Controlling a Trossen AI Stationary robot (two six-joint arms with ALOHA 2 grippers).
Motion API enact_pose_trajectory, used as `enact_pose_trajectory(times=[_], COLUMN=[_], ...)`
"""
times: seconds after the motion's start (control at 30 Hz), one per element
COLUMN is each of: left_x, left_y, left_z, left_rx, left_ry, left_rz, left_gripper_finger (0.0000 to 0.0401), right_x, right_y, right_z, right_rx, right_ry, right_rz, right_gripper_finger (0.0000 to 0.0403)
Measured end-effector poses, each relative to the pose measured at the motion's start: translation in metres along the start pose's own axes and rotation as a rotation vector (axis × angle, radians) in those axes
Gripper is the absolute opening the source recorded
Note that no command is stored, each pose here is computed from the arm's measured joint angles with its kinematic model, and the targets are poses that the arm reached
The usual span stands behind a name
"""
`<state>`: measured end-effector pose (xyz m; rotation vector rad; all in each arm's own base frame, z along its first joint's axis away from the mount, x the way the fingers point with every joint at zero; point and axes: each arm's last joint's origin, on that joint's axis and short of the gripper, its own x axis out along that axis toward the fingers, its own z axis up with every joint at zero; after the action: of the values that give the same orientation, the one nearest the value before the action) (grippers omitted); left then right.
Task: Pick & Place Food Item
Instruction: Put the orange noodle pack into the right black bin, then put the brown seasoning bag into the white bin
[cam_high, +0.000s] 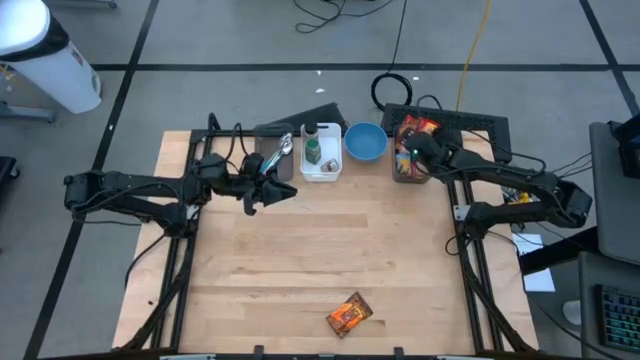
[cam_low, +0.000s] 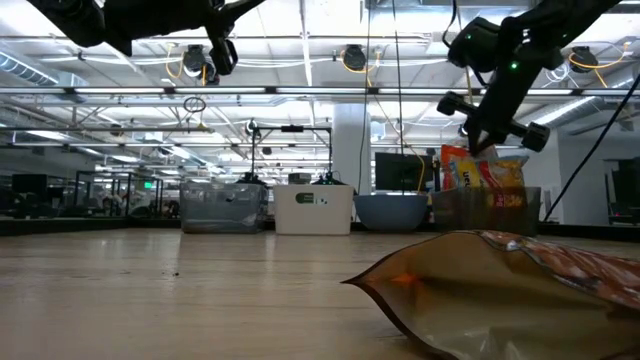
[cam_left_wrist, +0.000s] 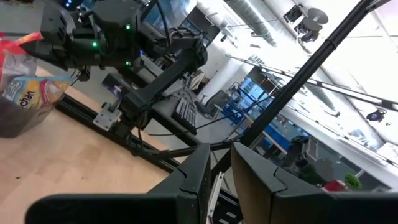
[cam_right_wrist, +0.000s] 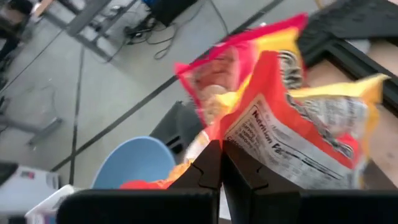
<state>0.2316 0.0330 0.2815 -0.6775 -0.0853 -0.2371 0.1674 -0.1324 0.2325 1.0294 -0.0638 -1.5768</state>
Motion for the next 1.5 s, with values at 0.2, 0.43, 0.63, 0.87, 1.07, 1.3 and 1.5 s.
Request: enact_pose_trajectory(times=[0.2, 0.43, 0.63, 0.87, 1.07, 1.3, 1.5], left_x=[0.0, 0.0, 0.0, 0.0, 0.0, -0.001, -0.011], left_y=[0.0, 0.0, 0.0, 0.0, 0.0, -0.003, 0.007], left_z=[0.0, 0.0, 0.0, 0.001, 0.001, 0.008, 0.021], left_rx=[0.012, 0.012, 0.011, 0.009, 0.012, 0.026, 0.092], left_ry=[-0.001, -0.001, -0.001, -0.003, -0.012, -0.084, -0.079], left_rz=[0.0, -0.001, -0.001, 0.0, -0.005, -0.016, -0.023], left_gripper_finger=[0.0072, 0.0072, 0.0072, 0.0072, 0.0072, 0.0072, 0.0072], right_x=[0.0, 0.001, 0.0, -0.011, -0.028, -0.053, -0.081], right_y=[0.003, 0.004, 0.01, 0.026, 0.027, 0.033, 0.05], right_z=[0.001, 0.0, 0.002, 0.015, 0.029, 0.044, 0.044], right_rx=[-0.035, -0.075, -0.065, -0.221, -0.291, -0.427, -0.463], right_ry=[0.012, 0.055, 0.039, -0.057, -0.121, -0.114, -0.101], right_rz=[0.033, 0.047, 0.099, 0.277, 0.354, 0.634, 1.039], right_gripper_finger=[0.0007, 0.0071, 0.0158, 0.0213, 0.0212, 0.0206, 0.0205])
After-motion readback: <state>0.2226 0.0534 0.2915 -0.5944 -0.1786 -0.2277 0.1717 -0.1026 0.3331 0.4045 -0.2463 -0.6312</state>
